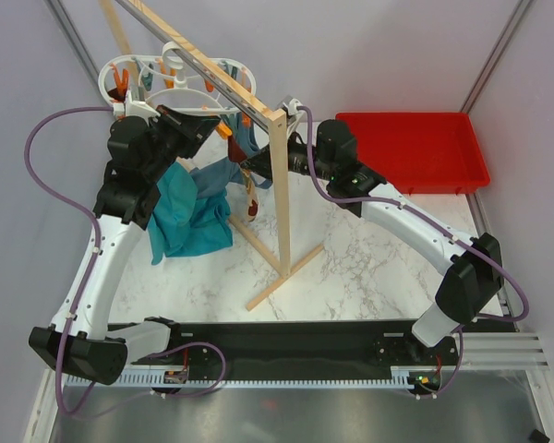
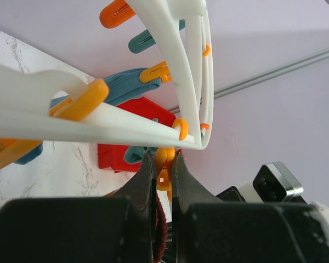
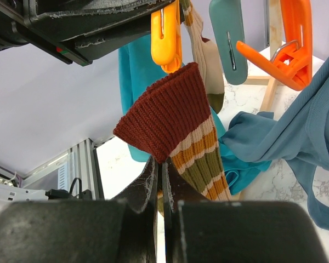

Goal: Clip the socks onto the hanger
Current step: Clamp the sock onto the hanger.

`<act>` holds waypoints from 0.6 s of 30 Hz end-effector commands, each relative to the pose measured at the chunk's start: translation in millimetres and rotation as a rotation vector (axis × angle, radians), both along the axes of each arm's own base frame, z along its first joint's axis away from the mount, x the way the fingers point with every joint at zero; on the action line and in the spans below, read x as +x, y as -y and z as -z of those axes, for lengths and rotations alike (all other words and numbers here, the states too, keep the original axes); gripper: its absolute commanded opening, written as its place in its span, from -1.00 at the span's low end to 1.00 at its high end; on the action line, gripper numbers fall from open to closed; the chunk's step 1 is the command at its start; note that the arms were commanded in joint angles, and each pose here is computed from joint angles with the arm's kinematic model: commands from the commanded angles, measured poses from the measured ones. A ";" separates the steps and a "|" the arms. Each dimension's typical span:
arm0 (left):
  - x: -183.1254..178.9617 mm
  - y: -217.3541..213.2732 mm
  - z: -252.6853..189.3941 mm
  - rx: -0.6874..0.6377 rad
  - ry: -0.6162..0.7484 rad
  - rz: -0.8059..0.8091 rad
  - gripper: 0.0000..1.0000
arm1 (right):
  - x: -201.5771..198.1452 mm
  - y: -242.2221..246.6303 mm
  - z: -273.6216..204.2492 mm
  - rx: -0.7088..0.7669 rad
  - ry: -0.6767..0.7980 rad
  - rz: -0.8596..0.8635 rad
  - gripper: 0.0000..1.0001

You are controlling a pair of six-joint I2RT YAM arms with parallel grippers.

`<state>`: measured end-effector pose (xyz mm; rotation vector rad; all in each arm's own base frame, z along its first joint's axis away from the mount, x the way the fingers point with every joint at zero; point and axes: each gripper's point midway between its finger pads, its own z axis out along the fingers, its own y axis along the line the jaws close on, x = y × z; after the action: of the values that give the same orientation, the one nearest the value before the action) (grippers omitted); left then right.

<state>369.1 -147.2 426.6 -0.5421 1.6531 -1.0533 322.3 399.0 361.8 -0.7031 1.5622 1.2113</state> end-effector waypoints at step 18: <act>3.8 -4.8 88.2 0.021 -0.299 -0.066 -0.96 | -3.1 -3.2 -51.6 0.062 0.128 -0.009 -1.00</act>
<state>370.9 -149.0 426.1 -0.5514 1.6395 -1.0554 325.8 398.2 383.9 -0.7027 1.5051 1.1836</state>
